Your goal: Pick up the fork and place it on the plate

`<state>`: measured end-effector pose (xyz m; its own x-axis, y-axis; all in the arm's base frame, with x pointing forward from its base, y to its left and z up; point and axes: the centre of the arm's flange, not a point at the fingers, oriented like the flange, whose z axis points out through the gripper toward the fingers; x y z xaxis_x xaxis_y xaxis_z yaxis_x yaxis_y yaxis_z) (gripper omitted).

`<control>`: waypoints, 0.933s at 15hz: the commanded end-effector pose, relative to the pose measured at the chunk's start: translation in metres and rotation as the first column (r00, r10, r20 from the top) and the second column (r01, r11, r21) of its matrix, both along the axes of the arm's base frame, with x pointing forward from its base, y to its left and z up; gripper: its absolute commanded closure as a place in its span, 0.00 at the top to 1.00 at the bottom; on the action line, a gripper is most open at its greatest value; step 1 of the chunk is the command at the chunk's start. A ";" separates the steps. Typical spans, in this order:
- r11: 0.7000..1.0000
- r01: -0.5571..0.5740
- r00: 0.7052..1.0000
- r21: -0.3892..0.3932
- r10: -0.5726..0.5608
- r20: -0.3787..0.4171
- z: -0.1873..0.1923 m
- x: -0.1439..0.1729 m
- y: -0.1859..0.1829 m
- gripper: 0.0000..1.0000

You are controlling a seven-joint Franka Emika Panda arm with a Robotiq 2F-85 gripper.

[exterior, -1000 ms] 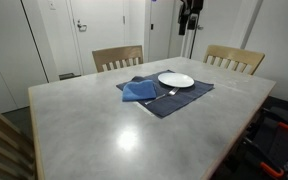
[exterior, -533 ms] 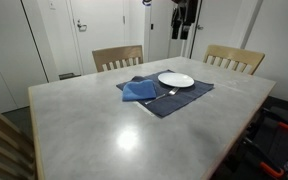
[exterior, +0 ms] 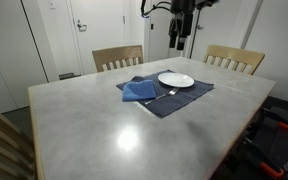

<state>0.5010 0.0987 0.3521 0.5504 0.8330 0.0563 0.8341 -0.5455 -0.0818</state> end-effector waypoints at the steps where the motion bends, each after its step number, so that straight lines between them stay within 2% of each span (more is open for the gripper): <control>1: 1.000 0.022 1.000 -0.002 -0.022 0.020 0.009 -0.004 -0.001 1.00; 6: 0.998 0.025 0.999 -0.052 -0.024 0.027 0.008 -0.010 0.011 1.00; 10: 0.998 -0.041 0.998 -0.038 0.043 0.048 -0.014 -0.003 0.018 1.00; 14: 0.996 -0.069 0.996 -0.064 0.072 0.050 -0.042 0.004 0.019 1.00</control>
<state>0.4990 0.1182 0.3355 0.5190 0.8538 0.0418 0.8548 -0.5184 -0.0239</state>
